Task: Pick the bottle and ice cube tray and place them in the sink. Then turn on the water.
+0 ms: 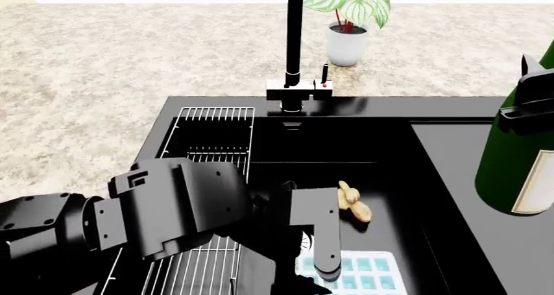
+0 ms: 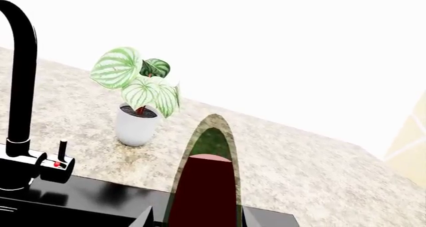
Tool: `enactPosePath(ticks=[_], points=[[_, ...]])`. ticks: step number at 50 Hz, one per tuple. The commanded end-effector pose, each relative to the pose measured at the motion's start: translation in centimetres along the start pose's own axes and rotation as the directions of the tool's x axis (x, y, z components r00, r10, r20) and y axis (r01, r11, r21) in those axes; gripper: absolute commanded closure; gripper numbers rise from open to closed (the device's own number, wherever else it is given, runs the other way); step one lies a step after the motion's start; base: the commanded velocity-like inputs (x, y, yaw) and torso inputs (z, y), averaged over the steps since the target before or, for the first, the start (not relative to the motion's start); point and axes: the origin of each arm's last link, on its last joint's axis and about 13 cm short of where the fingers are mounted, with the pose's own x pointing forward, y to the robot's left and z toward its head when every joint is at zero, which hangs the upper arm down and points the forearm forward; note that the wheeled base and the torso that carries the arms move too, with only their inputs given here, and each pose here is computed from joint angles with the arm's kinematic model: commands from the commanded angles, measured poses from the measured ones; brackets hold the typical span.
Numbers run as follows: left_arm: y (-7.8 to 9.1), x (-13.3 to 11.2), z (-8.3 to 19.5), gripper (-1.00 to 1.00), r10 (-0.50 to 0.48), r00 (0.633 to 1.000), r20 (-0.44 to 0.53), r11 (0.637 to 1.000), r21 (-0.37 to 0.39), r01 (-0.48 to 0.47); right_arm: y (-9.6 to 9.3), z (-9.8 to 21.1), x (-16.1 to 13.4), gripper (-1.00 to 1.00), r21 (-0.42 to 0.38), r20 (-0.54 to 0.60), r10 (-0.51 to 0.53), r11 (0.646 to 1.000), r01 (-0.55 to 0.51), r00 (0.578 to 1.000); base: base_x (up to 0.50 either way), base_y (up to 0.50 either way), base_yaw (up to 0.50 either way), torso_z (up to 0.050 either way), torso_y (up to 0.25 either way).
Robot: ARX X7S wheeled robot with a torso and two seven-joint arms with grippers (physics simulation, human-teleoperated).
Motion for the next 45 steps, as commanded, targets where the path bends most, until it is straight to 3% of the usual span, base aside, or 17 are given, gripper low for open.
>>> enactPosePath(ticks=[1,7,23,33,45], points=[[0.0,-0.2,0.1,-1.0,0.004,1.0,0.003,1.0,0.001,-0.004,-0.3,0.3,0.0,1.0,-0.005,0.021,-0.031,1.0,0.031,0.999,0.0,0.0,0.0,0.0,0.0],[0.4,-1.0,0.7,-1.0,0.028,0.999,0.031,1.0,0.009,-0.028,-0.3,0.5,-0.1,1.0,-0.006,0.024,-0.03,1.0,0.03,0.999,0.0,0.0,0.0,0.0,0.0],[2.4,-5.3,2.3,-1.0,0.198,0.964,0.176,0.977,0.043,-0.208,0.3,0.3,0.3,1.0,0.001,0.028,-0.012,1.0,0.012,1.0,0.0,0.0,0.0,0.0,0.001],[2.3,-7.4,1.6,-1.0,0.364,0.846,0.39,0.924,-0.037,-0.381,1.0,0.5,1.0,1.0,0.006,0.041,0.016,1.0,-0.016,0.999,0.0,0.0,0.0,0.001,0.001],[1.3,-9.2,-0.4,-1.0,0.481,0.754,0.447,0.87,-0.136,-0.474,1.8,1.0,1.8,1.0,0.0,0.052,0.047,0.999,-0.047,0.998,0.0,0.0,0.0,0.0,0.0]])
